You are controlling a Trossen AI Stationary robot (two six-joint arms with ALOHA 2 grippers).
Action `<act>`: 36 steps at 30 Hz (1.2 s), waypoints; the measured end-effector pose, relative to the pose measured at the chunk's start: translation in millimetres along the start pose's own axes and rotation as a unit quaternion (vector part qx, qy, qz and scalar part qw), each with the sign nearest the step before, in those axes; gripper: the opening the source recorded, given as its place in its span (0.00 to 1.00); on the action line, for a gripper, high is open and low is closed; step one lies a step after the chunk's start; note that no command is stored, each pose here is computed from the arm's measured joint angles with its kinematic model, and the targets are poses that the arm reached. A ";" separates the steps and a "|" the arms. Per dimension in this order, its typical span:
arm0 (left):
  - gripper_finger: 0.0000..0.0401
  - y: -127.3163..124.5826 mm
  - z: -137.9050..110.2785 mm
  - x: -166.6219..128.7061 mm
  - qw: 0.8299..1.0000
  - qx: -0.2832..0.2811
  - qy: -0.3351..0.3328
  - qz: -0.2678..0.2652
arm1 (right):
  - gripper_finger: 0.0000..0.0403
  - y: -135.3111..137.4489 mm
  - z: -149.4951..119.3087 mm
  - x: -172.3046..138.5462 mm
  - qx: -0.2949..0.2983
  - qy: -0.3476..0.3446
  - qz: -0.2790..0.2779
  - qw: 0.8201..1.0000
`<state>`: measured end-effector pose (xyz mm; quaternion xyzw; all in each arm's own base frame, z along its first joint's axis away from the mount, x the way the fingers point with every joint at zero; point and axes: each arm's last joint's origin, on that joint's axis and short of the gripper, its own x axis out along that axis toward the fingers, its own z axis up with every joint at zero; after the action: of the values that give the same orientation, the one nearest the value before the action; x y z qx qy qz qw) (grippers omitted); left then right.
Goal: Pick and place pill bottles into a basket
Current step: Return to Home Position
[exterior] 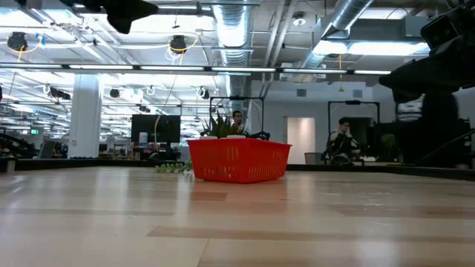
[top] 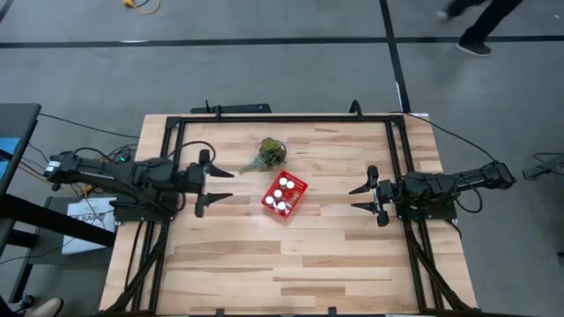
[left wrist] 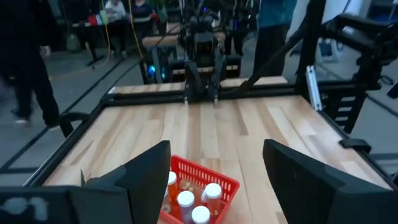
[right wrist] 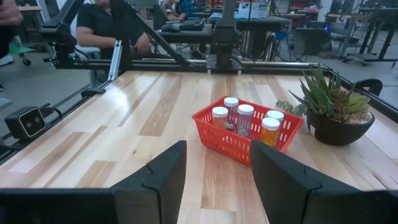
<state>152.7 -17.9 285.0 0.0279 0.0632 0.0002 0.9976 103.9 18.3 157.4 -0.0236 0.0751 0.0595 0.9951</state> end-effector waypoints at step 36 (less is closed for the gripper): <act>0.62 -5.4 -93.6 -51.6 0.985 0.032 -0.155 -0.062 | 0.42 0.0 0.0 0.0 0.000 0.000 0.000 1.000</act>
<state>89.7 -18.3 198.5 0.0553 -0.0904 -0.0682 0.9920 103.9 18.3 157.5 -0.0236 0.0750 0.0595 0.9951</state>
